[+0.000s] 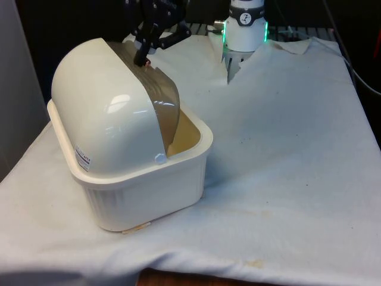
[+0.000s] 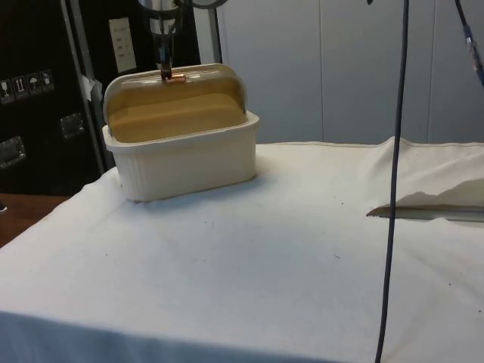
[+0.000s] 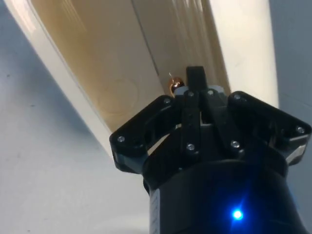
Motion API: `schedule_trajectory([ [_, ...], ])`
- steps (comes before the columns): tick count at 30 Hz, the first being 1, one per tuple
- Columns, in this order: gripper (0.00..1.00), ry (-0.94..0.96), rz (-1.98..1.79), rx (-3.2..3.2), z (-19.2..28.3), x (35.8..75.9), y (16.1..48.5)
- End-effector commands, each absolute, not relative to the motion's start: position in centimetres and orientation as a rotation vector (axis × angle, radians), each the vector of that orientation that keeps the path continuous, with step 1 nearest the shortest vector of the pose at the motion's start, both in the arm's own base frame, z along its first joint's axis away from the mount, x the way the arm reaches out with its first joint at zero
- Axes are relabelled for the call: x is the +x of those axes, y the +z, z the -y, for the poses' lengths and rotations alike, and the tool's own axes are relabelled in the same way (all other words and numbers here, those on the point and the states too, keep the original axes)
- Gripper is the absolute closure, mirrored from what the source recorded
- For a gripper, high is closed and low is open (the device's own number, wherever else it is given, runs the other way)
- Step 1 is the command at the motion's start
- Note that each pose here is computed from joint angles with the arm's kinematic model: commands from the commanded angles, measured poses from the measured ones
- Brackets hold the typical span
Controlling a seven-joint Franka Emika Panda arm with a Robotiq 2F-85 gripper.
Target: Open the lid, then close it.
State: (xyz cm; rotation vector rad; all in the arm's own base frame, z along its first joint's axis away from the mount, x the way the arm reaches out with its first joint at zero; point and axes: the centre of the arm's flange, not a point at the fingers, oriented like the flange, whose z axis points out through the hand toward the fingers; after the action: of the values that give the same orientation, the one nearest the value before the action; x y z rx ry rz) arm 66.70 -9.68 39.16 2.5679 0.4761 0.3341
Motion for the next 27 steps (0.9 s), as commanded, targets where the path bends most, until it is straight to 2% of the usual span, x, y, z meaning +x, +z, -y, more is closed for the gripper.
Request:
schedule_trajectory([
  [1, 1.00, 0.328, -0.493, 2.594, 9.2, 66.6, 38.9],
  [27, 1.00, 0.249, -0.608, 2.772, 8.0, 66.2, 38.5],
])
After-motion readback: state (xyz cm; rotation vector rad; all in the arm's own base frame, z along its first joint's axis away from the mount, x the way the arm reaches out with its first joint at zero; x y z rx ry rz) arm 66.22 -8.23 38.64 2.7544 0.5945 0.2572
